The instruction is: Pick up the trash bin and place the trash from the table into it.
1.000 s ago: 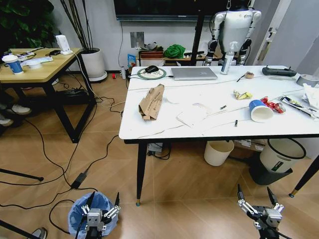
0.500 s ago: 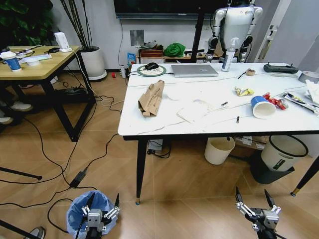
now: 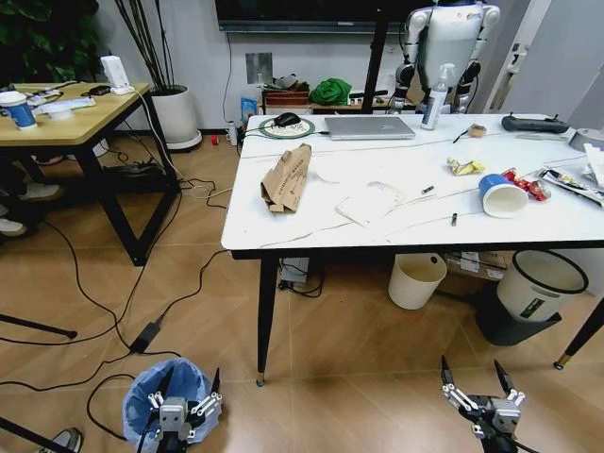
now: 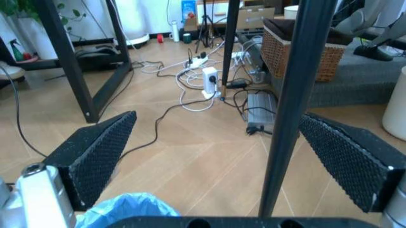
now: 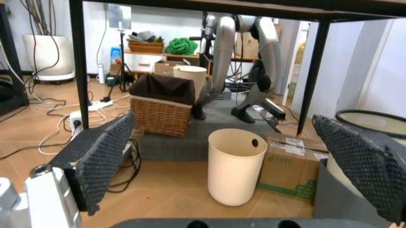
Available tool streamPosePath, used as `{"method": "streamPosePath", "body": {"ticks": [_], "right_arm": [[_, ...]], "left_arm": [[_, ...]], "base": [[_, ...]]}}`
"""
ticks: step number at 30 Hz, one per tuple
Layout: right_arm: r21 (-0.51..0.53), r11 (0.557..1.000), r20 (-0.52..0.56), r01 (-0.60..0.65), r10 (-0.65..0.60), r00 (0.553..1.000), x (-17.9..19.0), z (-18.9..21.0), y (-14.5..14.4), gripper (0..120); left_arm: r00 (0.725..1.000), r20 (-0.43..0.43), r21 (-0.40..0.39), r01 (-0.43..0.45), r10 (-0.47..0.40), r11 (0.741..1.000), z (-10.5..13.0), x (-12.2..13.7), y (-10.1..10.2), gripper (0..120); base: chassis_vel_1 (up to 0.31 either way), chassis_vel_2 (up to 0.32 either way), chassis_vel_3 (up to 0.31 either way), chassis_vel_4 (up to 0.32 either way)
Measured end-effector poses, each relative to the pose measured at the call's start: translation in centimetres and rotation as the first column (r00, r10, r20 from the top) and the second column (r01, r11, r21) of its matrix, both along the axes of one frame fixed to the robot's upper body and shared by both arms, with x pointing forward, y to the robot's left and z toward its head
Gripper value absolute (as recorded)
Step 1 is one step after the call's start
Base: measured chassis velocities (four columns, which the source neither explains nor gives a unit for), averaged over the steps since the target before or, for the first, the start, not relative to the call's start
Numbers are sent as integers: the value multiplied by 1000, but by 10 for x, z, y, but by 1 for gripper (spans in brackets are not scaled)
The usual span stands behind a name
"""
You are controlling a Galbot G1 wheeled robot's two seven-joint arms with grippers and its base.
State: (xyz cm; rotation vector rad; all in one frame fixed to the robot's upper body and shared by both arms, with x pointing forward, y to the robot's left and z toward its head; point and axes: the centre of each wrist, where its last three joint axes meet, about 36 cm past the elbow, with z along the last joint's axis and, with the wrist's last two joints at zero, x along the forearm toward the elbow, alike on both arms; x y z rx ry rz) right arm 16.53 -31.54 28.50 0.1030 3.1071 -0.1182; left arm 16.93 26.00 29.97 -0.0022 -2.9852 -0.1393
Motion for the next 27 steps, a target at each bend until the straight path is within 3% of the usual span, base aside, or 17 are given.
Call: {"method": "streamPosePath", "body": {"ticks": [27], "right_arm": [[0, 1000, 12, -5, 5, 1000, 2, 0, 1, 100]], "left_arm": [[1000, -25, 8, -5, 6, 1000, -6, -7, 0, 100]], "base": [[0, 0, 0, 0]]}}
